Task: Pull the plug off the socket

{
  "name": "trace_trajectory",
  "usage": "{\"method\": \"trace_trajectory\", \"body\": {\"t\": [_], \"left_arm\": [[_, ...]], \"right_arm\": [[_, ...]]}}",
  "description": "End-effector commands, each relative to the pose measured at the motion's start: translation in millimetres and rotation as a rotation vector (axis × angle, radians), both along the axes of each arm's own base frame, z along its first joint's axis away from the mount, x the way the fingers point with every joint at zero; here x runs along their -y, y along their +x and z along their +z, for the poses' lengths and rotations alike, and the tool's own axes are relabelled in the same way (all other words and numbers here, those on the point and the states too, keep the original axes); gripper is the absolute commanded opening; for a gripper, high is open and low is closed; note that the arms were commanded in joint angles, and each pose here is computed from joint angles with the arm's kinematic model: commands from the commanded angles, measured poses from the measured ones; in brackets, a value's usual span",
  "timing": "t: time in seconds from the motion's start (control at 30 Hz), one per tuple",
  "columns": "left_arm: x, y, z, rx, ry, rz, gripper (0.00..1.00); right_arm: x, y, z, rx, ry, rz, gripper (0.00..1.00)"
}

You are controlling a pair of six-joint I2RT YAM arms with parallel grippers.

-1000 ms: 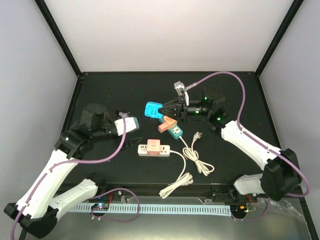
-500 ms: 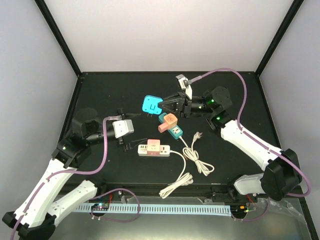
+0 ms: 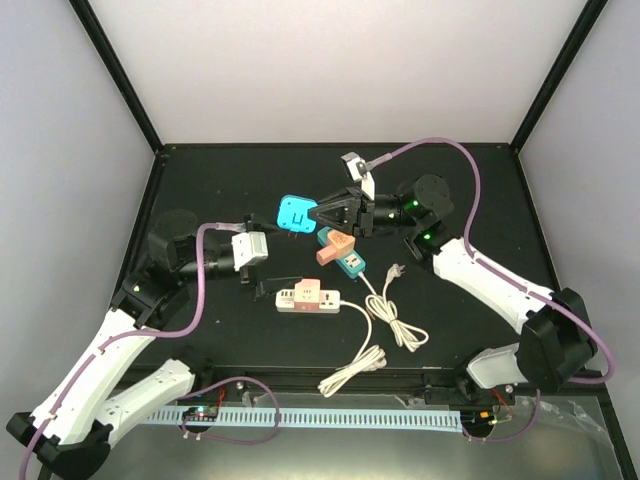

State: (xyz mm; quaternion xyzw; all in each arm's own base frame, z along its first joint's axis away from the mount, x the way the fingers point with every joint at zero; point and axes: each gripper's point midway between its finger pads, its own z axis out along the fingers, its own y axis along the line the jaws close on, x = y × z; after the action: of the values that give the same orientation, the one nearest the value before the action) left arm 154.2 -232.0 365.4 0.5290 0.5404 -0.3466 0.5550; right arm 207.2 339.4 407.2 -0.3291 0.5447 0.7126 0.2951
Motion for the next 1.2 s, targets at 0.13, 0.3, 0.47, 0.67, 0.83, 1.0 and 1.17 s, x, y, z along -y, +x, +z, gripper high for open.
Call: {"method": "trace_trajectory", "body": {"t": [0.13,0.3,0.47,0.67,0.83,1.0,1.17], "left_arm": [[4,-24,20,0.005,-0.059,-0.122,0.89],[3,-32,19,-0.005,-0.065,-0.145,0.85],[2,-28,26,-0.009,-0.088,-0.114,0.85],[1,-14,33,-0.057,-0.127,-0.044,0.88],[-2,0,30,-0.079,-0.13,0.035,0.89],[-7,17,26,-0.098,-0.131,0.126,0.89],[-11,30,19,-0.111,-0.117,0.198,0.88]], "right_arm": [[-9,0,14,0.049,0.029,-0.001,0.01],[-12,5,8,0.051,0.015,-0.013,0.01],[-13,5,2,0.054,0.002,-0.014,0.01],[-15,0,-4,0.064,-0.009,-0.004,0.01],[-16,-7,-4,0.075,-0.01,0.017,0.01],[-16,-17,-4,0.102,-0.007,0.045,0.01],[-15,-21,-5,0.12,-0.012,0.051,0.01]]}}
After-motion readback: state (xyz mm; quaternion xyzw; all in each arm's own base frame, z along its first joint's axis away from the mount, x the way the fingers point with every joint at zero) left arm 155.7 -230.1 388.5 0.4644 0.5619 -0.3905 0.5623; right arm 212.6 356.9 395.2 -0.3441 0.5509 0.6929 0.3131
